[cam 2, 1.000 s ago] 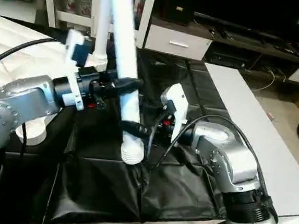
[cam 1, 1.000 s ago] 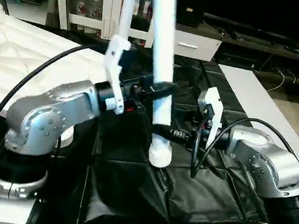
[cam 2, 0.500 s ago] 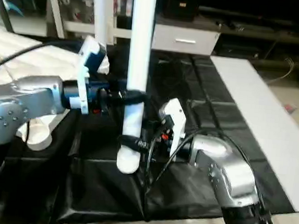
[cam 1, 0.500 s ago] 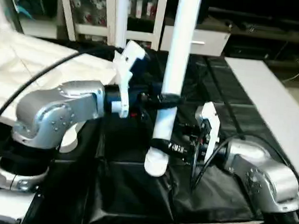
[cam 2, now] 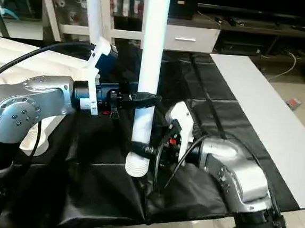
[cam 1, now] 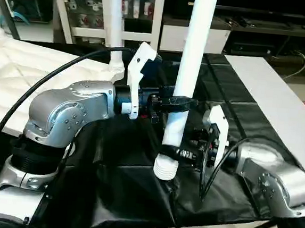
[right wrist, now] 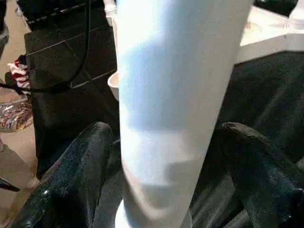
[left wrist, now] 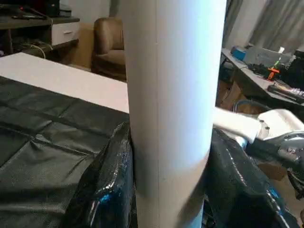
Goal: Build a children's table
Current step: Pick table leg
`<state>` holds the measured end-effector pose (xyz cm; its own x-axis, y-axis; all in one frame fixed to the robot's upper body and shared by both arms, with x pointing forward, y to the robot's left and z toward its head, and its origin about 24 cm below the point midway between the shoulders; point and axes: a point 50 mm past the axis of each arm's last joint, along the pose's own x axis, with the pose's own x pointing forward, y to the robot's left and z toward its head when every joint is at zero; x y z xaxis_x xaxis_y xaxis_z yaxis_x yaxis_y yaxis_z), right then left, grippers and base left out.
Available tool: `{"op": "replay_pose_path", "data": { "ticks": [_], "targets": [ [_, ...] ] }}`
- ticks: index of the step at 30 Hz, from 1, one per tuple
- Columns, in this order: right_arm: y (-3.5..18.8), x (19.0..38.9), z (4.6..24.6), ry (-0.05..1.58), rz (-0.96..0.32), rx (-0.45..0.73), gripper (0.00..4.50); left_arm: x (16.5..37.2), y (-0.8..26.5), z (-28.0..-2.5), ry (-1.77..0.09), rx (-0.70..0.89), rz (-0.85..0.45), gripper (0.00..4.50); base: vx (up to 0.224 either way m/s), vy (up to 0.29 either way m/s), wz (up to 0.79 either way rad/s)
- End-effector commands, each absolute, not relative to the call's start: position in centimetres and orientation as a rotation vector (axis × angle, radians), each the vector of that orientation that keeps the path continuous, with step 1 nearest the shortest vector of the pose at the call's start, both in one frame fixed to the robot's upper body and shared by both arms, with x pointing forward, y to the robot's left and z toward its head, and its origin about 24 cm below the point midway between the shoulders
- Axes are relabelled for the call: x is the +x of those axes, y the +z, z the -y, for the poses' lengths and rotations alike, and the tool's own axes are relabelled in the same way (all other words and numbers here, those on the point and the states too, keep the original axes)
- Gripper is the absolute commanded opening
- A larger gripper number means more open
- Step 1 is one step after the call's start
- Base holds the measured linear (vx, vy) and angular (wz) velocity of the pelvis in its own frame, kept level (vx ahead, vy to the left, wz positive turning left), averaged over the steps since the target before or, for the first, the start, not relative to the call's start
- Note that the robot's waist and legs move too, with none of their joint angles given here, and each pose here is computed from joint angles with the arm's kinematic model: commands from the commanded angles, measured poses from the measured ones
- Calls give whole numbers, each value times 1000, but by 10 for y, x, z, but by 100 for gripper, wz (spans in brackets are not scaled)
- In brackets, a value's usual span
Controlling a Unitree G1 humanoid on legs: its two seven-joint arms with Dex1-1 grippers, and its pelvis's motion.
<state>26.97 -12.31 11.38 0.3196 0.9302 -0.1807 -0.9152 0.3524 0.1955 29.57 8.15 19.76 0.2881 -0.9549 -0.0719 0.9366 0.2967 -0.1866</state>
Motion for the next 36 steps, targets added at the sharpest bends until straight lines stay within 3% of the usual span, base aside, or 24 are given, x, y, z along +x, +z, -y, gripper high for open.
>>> {"op": "replay_pose_path", "data": {
  "ticks": [1, 4, 5, 11, 31, 36],
  "targets": [
    [116, 271, 123, 1235, -290, 57, 374, 292, 203, -82, -1281, -113, -144, 179, 0, 0, 0],
    [115, 272, 121, 1242, -294, 60, 374, 291, 203, -83, -1287, -112, -143, 179, 0, 0, 0],
    [114, 272, 120, 1247, -297, 61, 341, 290, 203, -83, -1287, -109, -143, 179, 0, 0, 0],
    [110, 269, 118, 1278, -330, 51, 295, 289, 205, -84, -1292, -105, -135, 179, 0, 0, 0],
    [104, 271, 116, 1297, -373, 11, 294, 281, 204, -75, -1370, -77, -139, 179, 0, 0, 0],
    [104, 271, 116, 1301, -372, 9, 238, 281, 204, -75, -1376, -72, -141, 179, 0, 0, 0]
  ]
}}
